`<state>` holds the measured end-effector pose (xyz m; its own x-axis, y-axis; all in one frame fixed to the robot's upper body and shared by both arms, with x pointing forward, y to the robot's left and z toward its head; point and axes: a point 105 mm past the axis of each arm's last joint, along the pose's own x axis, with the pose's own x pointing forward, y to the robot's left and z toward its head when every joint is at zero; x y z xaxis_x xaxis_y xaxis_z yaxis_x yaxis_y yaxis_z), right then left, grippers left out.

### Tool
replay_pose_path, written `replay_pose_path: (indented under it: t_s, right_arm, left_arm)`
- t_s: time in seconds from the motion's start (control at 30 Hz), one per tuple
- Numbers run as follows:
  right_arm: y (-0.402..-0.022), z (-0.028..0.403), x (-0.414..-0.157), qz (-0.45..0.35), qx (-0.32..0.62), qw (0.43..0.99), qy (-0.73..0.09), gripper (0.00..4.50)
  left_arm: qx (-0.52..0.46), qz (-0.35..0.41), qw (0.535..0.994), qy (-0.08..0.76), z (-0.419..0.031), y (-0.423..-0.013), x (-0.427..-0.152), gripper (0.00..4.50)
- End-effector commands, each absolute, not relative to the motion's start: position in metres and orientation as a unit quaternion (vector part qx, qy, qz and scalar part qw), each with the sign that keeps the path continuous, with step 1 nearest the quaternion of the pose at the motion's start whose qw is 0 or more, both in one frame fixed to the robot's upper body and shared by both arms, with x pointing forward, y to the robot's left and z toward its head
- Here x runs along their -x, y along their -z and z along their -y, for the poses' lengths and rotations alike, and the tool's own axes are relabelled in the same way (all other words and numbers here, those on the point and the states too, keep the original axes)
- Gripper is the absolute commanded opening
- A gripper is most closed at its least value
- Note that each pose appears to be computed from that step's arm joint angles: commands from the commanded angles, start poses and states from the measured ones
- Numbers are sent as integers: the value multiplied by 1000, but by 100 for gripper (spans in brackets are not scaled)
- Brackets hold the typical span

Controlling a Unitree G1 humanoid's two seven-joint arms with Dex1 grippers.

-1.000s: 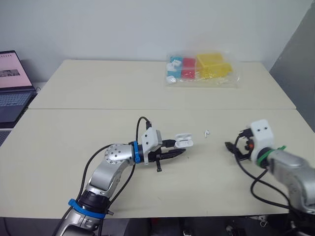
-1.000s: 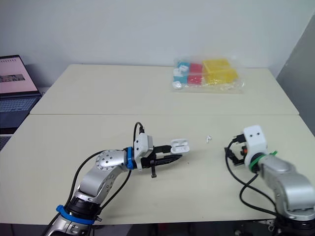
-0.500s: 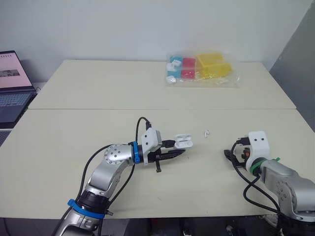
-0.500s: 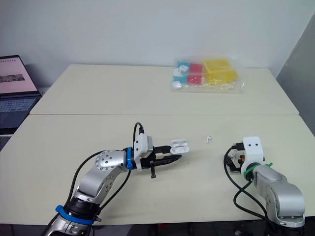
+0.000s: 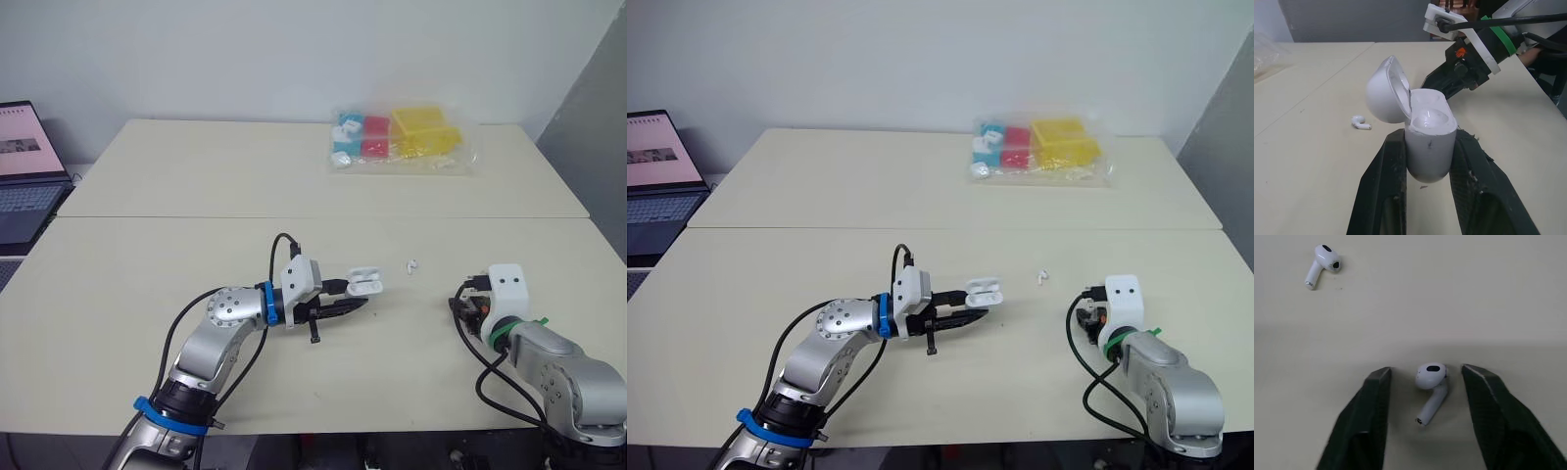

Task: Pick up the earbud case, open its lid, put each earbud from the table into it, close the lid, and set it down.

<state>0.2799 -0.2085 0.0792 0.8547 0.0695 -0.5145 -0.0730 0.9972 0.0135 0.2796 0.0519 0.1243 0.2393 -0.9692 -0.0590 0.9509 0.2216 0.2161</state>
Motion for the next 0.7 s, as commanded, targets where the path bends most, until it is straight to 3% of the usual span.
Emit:
replay_pose_path:
  t_s: [0.03,0.1,0.27,0.43,0.57,0.7]
  right_arm:
    - [-75,209,-275,-283,3,958,-40,97]
    - [-76,209,-275,-283,5,958,-43,40]
    - [-83,211,-279,-275,17,960,-55,40]
    - [-110,184,-276,-236,152,924,-262,40]
    - [-115,183,-271,-213,249,869,-370,40]
    - [-104,200,-255,-256,339,752,-504,40]
  left_arm:
    - [-114,64,776,616,-51,-133,-278,81]
    - [-115,64,777,616,-52,-132,-278,81]
    - [-118,64,779,613,-53,-132,-278,81]
    - [-120,61,779,612,-56,-131,-274,81]
    - [-121,59,779,612,-58,-130,-270,81]
    - [-123,54,785,604,-62,-129,-267,81]
